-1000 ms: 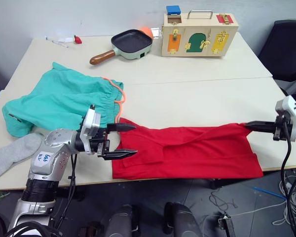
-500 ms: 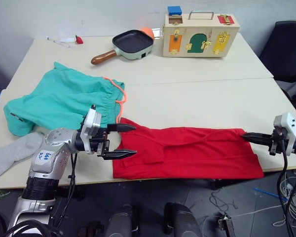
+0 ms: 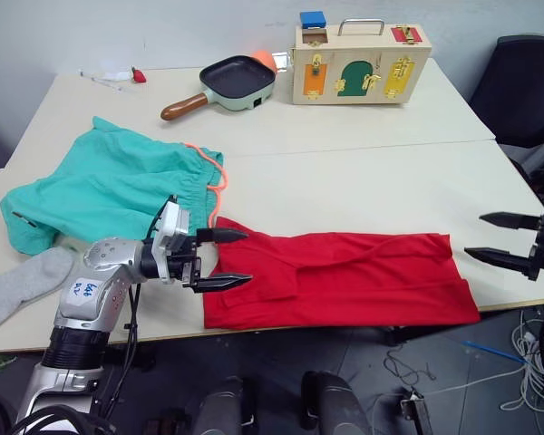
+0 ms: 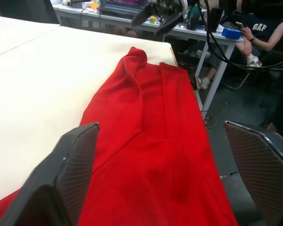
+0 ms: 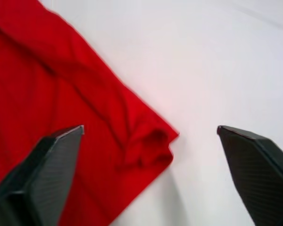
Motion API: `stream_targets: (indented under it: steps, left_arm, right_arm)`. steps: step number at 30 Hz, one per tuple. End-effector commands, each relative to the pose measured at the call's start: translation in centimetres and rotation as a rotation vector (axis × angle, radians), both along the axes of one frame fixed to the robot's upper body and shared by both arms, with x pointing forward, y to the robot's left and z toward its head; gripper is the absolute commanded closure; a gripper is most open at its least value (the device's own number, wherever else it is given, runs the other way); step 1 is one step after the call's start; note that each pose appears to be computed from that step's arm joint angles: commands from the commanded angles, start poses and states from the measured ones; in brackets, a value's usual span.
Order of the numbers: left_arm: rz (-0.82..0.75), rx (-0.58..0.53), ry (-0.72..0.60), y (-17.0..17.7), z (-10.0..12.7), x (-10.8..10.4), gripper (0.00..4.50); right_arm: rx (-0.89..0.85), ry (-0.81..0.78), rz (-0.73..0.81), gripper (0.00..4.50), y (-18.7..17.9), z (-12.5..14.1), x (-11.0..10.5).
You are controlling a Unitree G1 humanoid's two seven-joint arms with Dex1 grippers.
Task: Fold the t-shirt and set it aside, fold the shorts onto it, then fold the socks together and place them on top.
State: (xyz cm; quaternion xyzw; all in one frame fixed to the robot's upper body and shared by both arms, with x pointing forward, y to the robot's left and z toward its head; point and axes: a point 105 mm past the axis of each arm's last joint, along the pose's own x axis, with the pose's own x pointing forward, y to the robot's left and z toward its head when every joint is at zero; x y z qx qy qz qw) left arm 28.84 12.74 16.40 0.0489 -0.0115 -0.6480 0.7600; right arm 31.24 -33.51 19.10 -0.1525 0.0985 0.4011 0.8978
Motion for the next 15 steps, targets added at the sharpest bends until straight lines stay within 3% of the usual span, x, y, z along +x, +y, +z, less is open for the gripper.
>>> stream_targets:
  steps: [1, 4, 11, 13, 15]
  left_arm:
    - [0.085, 0.021, -0.063, -0.5, 0.3, 1.9, 1.20]
    - [0.092, 0.049, -0.063, -1.5, -0.3, 2.8, 2.19]
    - [0.183, 0.105, -0.047, -3.8, -2.0, 5.4, 4.49]
    - [0.179, 0.132, -0.052, -4.7, -2.7, 5.6, 4.50]
    - [0.189, 0.149, -0.052, -5.1, -3.2, 5.9, 4.50]
  right_arm:
    - [-0.036, 0.021, 0.015, 0.20, 3.3, 0.3, 1.3]
    - [-0.065, 0.005, 0.038, 1.01, 5.6, 0.0, 2.1]
    - [-0.223, 0.004, 0.030, 3.57, 8.6, -1.8, 5.2]
    - [-0.263, 0.020, 0.031, 4.28, 9.2, -2.3, 5.7]
    - [-0.302, 0.057, 0.035, 4.47, 9.4, -3.0, 5.8]
